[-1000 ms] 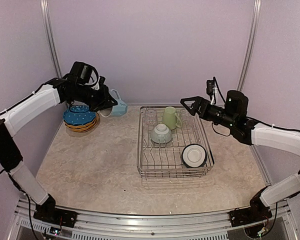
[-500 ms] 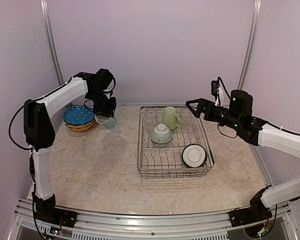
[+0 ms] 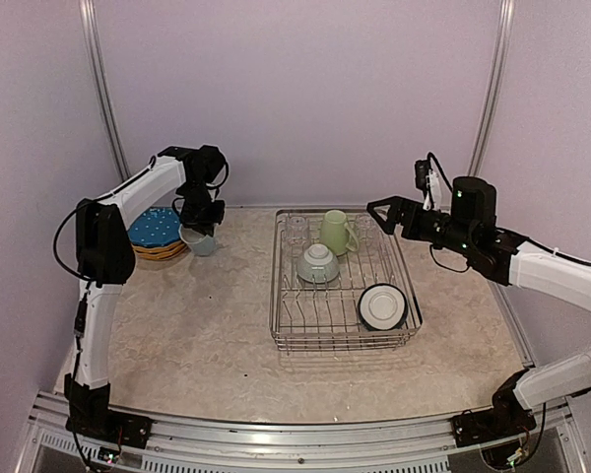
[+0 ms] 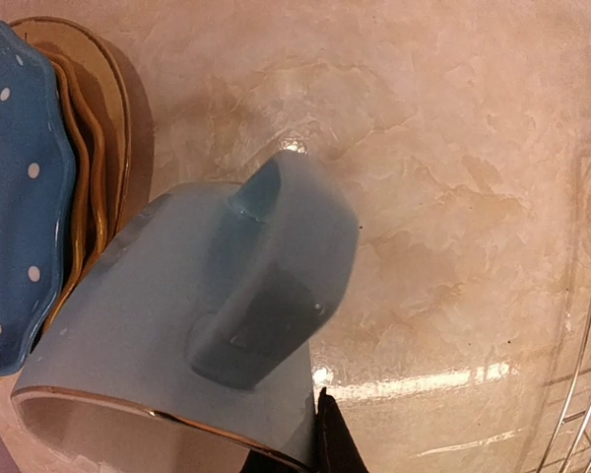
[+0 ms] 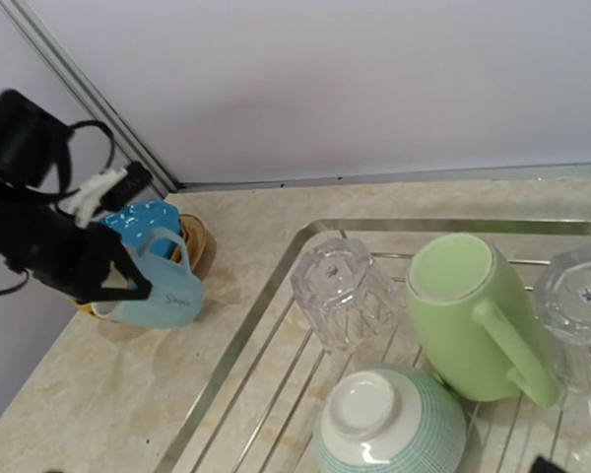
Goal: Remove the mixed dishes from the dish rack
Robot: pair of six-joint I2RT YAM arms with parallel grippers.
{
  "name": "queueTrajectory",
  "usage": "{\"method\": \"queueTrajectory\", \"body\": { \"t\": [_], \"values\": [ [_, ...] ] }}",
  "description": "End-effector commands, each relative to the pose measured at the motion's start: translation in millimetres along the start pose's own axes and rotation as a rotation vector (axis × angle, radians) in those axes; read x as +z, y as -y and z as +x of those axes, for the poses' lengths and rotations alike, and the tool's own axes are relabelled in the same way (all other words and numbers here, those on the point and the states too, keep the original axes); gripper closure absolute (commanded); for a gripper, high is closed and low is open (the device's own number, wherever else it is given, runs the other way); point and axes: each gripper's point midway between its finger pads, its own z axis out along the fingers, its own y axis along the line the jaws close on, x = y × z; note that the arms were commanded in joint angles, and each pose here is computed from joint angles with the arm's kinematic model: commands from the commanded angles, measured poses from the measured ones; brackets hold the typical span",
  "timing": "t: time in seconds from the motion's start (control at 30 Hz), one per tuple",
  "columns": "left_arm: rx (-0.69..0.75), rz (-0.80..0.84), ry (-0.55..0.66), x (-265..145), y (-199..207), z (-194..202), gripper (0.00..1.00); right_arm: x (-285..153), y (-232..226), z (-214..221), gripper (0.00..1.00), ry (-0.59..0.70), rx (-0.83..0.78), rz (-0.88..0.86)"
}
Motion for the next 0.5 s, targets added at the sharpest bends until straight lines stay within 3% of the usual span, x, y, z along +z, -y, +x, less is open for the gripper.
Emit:
{"method": "queueTrajectory", "body": {
  "t": [0.0, 0.47],
  "values": [
    [0.044, -0.038, 0.036, -7, -7, -12, 1.00, 0, 2, -7, 0.00, 0.011, -0.010, 0.012],
    [0.048, -0.072, 0.003, 12, -19, -12, 0.97, 5, 2, -5, 0.00, 0.001, 0.009, 0.002]
  ]
}}
